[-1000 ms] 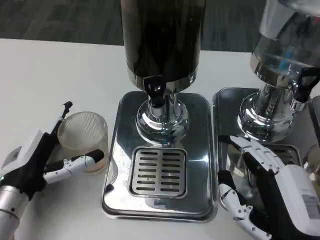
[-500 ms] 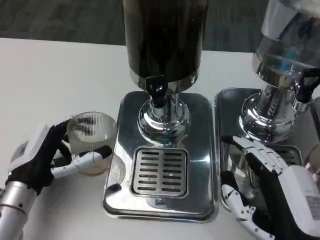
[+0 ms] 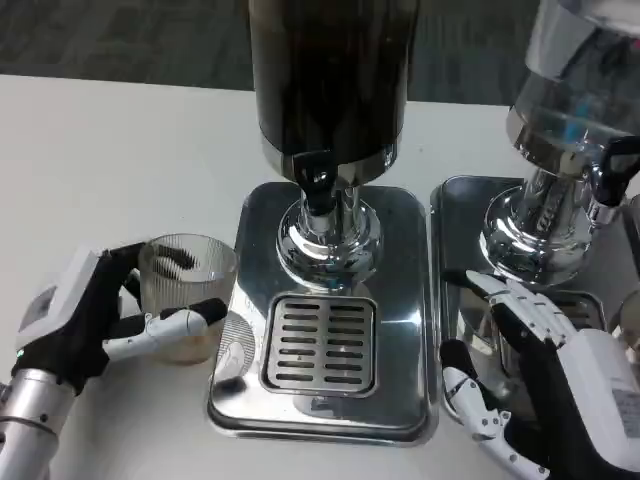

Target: Grasp the cup under the faucet to collect the drink, then remove the cup.

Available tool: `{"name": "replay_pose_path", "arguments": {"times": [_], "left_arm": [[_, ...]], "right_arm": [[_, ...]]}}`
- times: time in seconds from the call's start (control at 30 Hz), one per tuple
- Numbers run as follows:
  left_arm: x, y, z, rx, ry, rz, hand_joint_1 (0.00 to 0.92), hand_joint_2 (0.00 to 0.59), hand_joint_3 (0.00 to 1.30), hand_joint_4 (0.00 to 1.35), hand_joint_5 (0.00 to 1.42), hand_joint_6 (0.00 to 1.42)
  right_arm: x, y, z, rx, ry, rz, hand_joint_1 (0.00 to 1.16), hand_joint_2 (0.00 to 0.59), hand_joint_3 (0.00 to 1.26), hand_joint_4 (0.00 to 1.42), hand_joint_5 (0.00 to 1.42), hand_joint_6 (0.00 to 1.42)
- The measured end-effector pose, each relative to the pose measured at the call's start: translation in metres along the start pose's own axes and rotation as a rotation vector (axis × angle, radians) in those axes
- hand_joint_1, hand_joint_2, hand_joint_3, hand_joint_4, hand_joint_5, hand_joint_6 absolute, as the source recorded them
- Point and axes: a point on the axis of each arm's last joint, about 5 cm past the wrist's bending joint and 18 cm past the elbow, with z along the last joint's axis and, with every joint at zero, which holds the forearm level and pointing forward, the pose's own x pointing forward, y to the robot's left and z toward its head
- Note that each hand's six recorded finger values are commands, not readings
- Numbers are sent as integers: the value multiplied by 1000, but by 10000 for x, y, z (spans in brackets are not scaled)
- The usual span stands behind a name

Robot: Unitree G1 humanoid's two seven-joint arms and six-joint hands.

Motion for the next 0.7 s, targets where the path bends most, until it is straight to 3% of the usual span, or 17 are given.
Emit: {"name": "replay_pose_path", "arguments": {"times": [0.37, 0.57, 0.7], "left_arm": [[-119, -15, -38, -3, -11, 26, 386, 145, 610, 661, 965, 1354], [-202, -10, -49, 1, -47, 32, 391, 139, 610, 661, 966, 1354], [-170, 18, -2, -18, -109, 61, 392, 137, 610, 661, 966, 1354]], "right_arm": [[1, 1, 1, 2, 0, -1, 283, 438, 241, 211, 158, 106], [0, 4, 3, 5, 0, 0, 288, 443, 241, 211, 158, 84], [2, 9, 8, 8, 0, -1, 294, 440, 241, 211, 158, 82]]}}
